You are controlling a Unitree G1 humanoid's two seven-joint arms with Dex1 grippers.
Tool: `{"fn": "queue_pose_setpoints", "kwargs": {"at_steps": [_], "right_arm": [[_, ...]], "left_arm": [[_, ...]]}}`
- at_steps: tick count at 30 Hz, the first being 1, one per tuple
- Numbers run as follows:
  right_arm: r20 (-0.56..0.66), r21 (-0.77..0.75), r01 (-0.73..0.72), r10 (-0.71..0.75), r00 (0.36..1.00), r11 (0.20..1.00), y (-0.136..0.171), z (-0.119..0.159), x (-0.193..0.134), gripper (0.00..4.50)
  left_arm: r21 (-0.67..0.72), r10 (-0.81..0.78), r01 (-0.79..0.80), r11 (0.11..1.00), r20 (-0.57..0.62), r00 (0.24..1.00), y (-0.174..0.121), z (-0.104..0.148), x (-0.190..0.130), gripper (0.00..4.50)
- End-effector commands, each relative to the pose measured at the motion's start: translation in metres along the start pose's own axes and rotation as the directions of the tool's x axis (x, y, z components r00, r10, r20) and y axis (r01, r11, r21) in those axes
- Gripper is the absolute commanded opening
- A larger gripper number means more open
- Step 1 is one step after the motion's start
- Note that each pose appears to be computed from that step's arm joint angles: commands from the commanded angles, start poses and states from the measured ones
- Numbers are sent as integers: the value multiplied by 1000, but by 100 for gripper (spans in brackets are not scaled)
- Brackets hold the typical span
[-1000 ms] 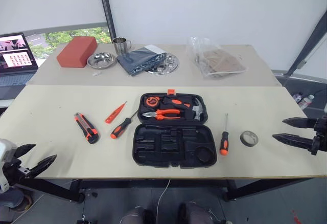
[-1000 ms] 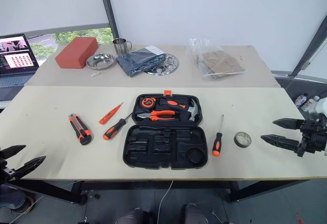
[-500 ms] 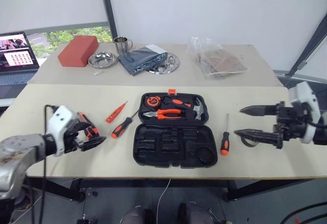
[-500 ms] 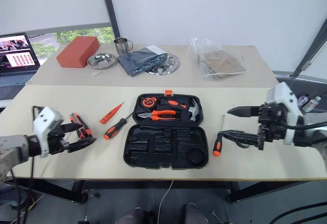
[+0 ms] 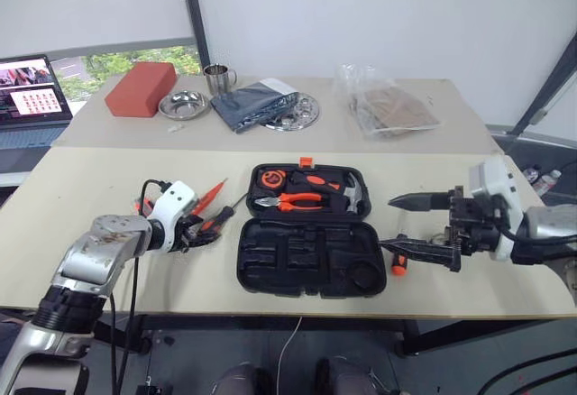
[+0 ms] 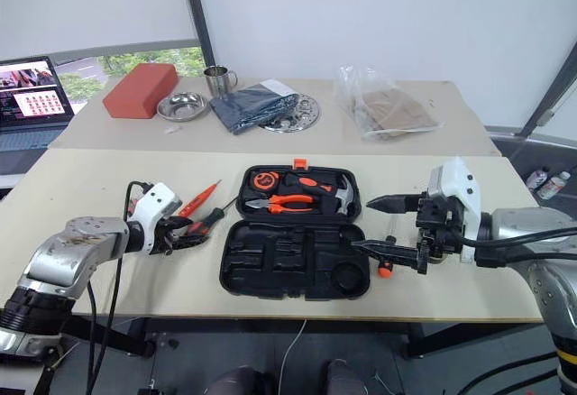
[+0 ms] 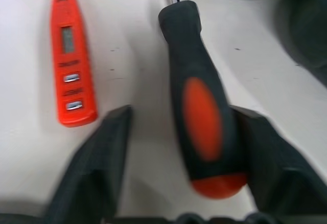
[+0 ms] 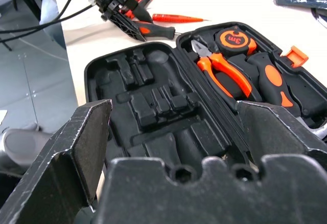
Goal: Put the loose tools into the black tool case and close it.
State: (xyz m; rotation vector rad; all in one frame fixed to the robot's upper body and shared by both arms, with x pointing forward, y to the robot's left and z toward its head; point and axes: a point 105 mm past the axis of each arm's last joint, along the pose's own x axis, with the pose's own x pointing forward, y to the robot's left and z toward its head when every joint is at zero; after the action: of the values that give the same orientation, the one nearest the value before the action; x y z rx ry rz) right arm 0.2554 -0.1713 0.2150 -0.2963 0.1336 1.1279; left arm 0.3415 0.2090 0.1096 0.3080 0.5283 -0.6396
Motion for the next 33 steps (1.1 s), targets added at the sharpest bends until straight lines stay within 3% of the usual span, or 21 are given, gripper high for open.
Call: {"fn": "queue_pose_setpoints", "kwargs": {"at_steps": [1, 2, 7, 13, 17, 20, 22, 29, 33], "right_arm": [[42, -40, 18, -17, 999, 999, 3, 12, -4, 450], [42, -39, 19, -17, 999, 999, 3, 11, -4, 450], [46, -36, 30, -29, 999, 999, 2, 9, -5, 450], [49, -27, 48, -46, 998, 999, -4, 6, -6, 450], [47, -26, 54, -53, 997, 998, -7, 5, -7, 450], [39, -24, 49, -48, 998, 999, -6, 4, -9, 450], [31, -23, 42, -42, 999, 999, -5, 3, -9, 450], [22, -28, 59, -58, 998, 998, -6, 2, -8, 450], [-14, -27, 77, -77, 997, 997, -3, -4, -9, 450]], "left_arm": [[-24, 1, -1, 1000, -1, 1000, -1, -3, -2, 137], [-31, 2, -2, 1000, 1, 1000, -1, -3, -4, 108], [-90, 38, -36, 995, 18, 999, 3, -1, -32, 107], [-50, 23, -22, 999, 5, 1000, -6, -3, -55, 107], [-44, 39, -36, 998, 76, 996, 0, 13, -67, 107], [93, -118, 97, 991, 246, 962, -20, 49, -79, 107], [221, -286, 229, 948, 276, 918, -43, 66, -82, 107], [494, -551, 439, 751, 101, 829, -70, 78, -45, 107], [602, -575, 496, 626, -74, 815, -66, 65, -13, 107]]}}
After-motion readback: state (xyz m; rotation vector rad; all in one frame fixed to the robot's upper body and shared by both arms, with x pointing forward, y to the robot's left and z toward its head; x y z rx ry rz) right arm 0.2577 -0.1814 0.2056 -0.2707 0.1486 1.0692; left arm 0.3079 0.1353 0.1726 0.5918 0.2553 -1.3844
